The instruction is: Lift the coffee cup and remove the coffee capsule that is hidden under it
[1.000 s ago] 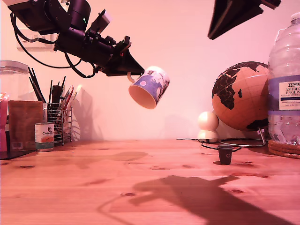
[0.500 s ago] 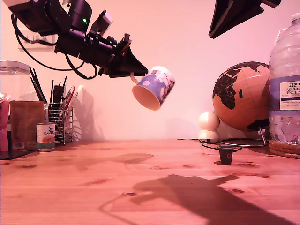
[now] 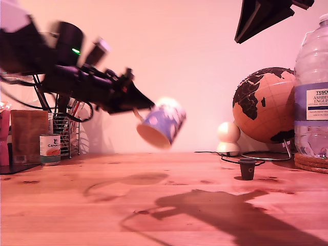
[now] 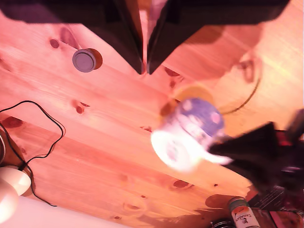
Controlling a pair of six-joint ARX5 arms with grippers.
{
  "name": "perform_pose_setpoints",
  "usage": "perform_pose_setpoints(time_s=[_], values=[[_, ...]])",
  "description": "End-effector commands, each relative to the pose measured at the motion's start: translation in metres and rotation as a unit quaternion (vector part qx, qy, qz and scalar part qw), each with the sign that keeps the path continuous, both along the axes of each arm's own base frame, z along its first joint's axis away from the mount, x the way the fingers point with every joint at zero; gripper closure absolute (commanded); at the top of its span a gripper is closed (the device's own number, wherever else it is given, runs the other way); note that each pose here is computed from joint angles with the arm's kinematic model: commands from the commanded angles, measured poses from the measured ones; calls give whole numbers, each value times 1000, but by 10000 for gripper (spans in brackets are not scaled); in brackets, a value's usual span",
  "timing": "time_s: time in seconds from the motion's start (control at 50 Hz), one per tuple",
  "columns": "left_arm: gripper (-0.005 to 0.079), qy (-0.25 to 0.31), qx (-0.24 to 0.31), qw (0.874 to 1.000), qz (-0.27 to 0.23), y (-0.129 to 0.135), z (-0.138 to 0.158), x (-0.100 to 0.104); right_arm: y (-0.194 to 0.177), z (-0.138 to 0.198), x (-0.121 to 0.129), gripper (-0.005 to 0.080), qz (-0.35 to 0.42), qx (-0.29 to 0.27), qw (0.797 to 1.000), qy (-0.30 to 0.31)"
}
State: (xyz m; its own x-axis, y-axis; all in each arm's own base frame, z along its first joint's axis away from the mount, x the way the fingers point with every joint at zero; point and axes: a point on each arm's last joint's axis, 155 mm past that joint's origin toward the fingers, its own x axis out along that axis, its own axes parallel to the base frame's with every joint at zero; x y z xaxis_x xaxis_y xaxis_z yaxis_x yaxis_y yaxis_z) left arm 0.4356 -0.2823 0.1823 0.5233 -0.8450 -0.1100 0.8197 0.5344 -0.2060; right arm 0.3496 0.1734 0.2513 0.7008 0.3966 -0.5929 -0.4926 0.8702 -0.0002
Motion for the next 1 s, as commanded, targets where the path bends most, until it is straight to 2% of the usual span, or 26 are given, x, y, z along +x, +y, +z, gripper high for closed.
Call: perform_pose_setpoints(time_s=[0.0,0.24,0.4,0.68,0.98], values=[[764,-57,-34,998,9,5,38,-6,2,3,0,763,4,3,1000,-4],[764,-82,-57,994,33,19,25,-23,2,2,-1,763,5,4,1000,-3],[764,-100,-66,991,58,27,25,-26,8,2,-4,763,17,14,1000,2],[764,-99,-68,990,69,24,8,-21,9,-2,-8,763,20,16,1000,16],[764,-71,-70,991,84,23,-18,-14,9,-3,-9,763,20,14,1000,19]])
